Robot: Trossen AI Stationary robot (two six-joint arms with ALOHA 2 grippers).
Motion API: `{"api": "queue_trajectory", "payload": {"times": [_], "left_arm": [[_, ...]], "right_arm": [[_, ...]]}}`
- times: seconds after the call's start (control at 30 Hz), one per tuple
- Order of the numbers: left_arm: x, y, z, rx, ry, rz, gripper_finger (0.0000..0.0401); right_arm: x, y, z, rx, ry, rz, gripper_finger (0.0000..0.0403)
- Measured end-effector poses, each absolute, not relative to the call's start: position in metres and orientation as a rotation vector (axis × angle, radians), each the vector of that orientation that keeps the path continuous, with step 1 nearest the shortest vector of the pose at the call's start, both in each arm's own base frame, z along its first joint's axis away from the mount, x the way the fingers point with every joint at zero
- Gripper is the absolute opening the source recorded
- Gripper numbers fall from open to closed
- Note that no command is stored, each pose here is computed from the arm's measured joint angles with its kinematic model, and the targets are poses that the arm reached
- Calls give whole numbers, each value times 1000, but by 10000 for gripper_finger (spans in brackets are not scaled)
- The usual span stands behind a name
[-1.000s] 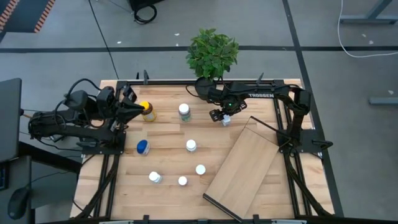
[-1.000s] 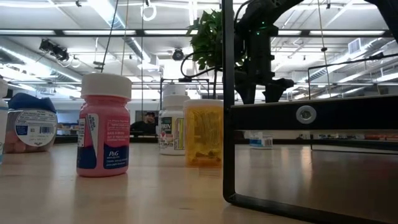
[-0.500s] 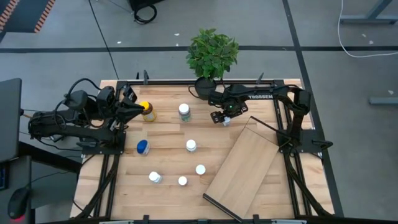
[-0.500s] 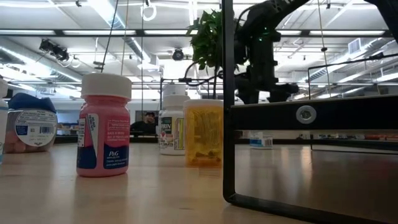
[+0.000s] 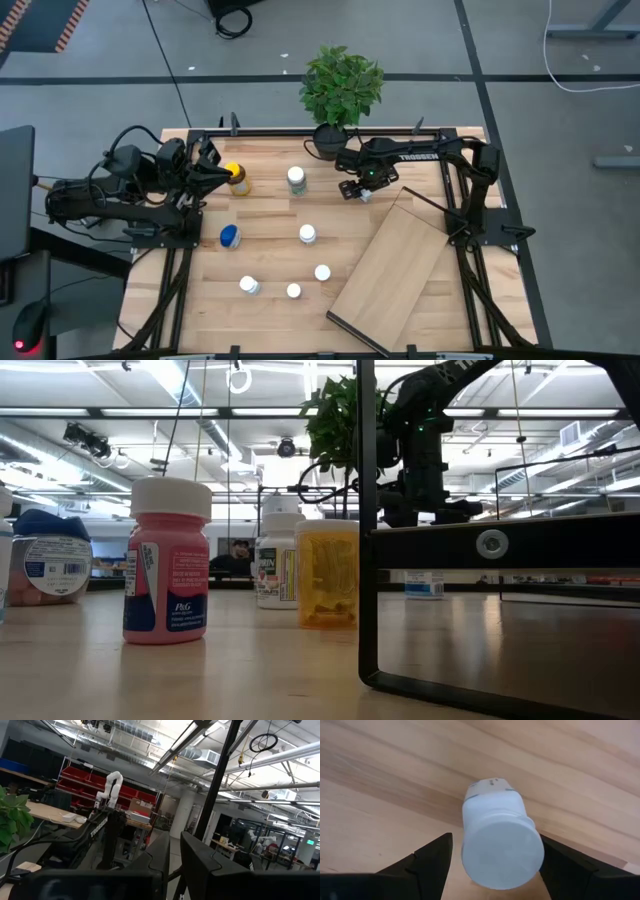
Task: Pick and place medicine bottles onto shelf by color
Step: Put the top right white medicine bottle on the shelf
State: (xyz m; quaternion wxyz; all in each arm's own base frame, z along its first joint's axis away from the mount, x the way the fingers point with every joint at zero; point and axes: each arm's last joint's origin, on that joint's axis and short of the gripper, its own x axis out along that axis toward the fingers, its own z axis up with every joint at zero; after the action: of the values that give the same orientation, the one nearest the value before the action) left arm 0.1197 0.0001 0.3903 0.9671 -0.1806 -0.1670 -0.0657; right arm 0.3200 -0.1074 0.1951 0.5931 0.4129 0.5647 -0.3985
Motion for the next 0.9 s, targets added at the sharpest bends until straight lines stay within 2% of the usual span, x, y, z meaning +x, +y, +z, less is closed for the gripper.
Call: {"api": "queue_trajectory", "payload": {"times": [0.4, 0.9], "left_arm": [[120, 0, 390, -360, -337, -126, 44], [120, 0, 390, -360, -337, -127, 41]], "right_arm": [[320, -108, 195, 923, 1317, -917, 198], [320, -109, 195, 858, 1330, -879, 227]]}}
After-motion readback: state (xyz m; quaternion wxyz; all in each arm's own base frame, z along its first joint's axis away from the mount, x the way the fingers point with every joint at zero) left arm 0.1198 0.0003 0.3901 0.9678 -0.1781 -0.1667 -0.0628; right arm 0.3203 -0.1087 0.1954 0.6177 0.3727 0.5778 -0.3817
